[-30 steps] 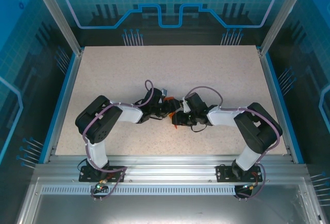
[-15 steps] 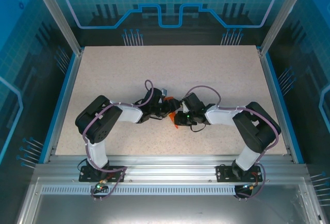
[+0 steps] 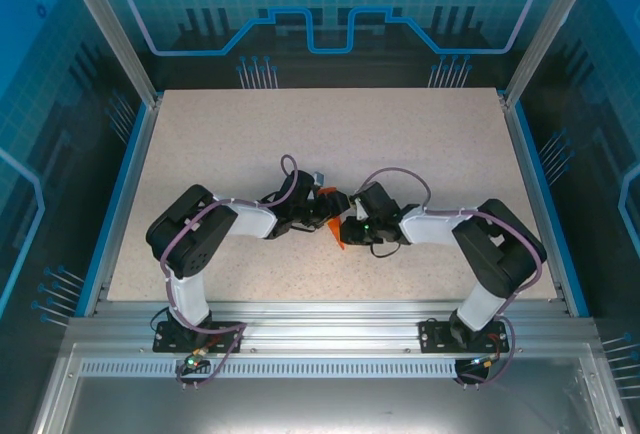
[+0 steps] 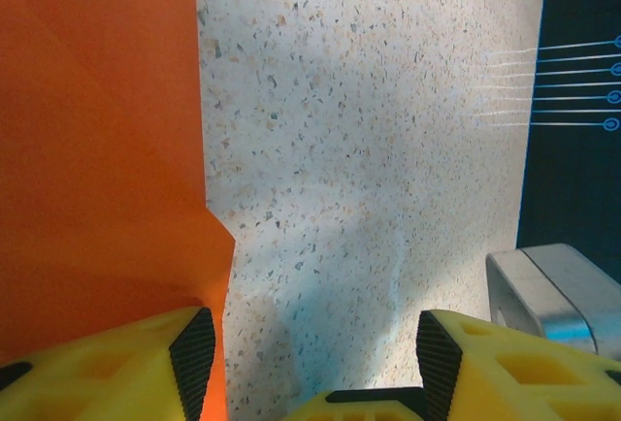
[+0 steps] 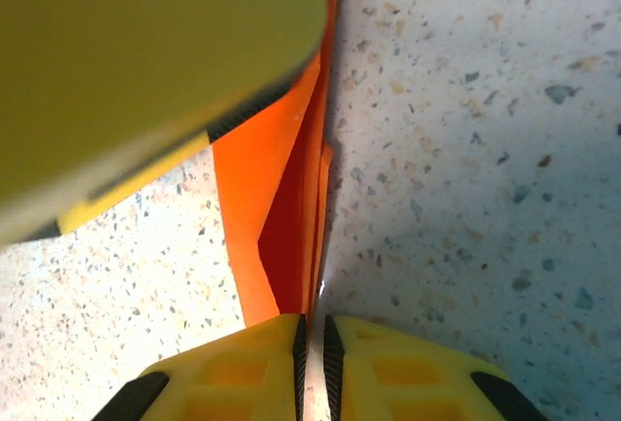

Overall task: Fold a paper plane with a square sheet of paper (pick it up from the middle)
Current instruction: Fold the wing for the fifth time at the center of the table.

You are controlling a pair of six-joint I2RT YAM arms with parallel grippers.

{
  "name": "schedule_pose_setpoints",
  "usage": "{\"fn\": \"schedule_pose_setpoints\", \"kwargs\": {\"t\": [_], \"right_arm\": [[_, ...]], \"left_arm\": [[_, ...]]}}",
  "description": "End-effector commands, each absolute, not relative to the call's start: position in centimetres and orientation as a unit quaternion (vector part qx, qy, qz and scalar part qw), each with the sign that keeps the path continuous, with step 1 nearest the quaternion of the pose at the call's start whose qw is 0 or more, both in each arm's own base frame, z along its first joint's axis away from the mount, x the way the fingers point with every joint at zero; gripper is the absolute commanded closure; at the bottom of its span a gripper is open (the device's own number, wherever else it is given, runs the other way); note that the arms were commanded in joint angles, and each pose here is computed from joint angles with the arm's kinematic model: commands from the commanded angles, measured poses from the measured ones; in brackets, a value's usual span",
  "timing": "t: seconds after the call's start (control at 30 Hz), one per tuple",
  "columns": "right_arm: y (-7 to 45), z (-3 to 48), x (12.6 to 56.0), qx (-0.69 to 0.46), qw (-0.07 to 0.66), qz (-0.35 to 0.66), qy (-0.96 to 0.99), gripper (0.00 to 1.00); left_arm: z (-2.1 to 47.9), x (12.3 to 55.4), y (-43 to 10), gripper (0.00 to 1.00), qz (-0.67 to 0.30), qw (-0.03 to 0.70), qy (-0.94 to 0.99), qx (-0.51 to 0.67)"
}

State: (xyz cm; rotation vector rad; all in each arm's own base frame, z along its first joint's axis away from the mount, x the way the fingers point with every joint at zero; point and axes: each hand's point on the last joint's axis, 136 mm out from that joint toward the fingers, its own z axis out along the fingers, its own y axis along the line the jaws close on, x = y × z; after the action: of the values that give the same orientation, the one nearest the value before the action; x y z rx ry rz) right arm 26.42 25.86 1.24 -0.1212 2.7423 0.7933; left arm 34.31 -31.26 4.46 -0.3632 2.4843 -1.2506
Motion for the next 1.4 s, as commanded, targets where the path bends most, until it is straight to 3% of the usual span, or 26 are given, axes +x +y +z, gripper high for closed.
{"fn": "schedule_pose_setpoints", "kwargs": {"t": [0.0, 0.27, 0.87, 1.1, 1.37], "right_arm": [[24.9, 0.7, 24.5, -0.019, 0.113, 0.301, 0.947, 0.83], [27.0, 6.4, 26.1, -0.022, 0.140, 0.425, 0.894, 0.99], [28.9, 3.1, 28.2, 0.043, 0.145, 0.407, 0.901, 1.00], [26.9, 0.4, 26.7, 0.054, 0.117, 0.359, 0.924, 1.00], [27.3, -0.2, 24.6, 0.038, 0.069, 0.382, 0.921, 0.99]], "left_arm": [[3.0, 33.8, -31.2, 0.40, -0.428, 0.153, 0.882, -0.127], [3.1, 33.7, -31.3, 0.40, -0.429, 0.151, 0.881, -0.127], [3.1, 33.7, -31.4, 0.40, -0.431, 0.146, 0.881, -0.128], [3.1, 33.9, -31.3, 0.40, -0.431, 0.146, 0.881, -0.129], [2.9, 33.9, -31.1, 0.40, -0.429, 0.145, 0.882, -0.130]]}}
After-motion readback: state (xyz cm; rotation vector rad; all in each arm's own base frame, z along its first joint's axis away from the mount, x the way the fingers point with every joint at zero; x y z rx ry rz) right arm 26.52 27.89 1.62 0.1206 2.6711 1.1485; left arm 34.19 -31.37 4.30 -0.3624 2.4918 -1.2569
